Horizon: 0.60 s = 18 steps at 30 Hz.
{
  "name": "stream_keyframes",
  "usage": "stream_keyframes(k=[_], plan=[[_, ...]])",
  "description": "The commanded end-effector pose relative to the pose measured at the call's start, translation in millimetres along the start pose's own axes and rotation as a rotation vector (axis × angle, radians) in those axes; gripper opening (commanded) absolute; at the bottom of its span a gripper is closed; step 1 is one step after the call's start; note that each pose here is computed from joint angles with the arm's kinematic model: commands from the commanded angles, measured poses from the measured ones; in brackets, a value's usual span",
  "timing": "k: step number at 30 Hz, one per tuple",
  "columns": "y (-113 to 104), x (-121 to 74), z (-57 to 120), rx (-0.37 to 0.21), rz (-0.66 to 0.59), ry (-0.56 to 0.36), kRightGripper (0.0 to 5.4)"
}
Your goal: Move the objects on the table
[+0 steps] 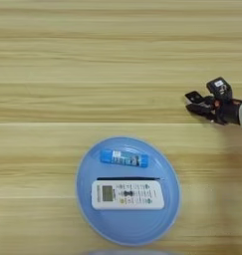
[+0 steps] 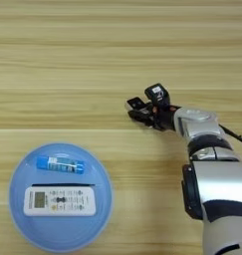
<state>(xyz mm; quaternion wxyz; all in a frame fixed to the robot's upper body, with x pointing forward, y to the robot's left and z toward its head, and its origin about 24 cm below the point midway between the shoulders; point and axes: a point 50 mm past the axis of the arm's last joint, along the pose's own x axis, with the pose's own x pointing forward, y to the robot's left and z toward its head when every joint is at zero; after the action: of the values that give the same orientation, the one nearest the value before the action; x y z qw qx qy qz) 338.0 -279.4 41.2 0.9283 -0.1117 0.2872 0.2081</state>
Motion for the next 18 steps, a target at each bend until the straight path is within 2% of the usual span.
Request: stream_keyframes(k=[1, 10, 18], plan=[[-13, -6.6, 36.4, -0.077, -0.063, -0.078, 2.49], [-12, -6.5, 44.0, -0.085, -0.052, -0.112, 2.49], [-9, -8.3, 57.9, -0.124, -0.007, -0.179, 2.49]])
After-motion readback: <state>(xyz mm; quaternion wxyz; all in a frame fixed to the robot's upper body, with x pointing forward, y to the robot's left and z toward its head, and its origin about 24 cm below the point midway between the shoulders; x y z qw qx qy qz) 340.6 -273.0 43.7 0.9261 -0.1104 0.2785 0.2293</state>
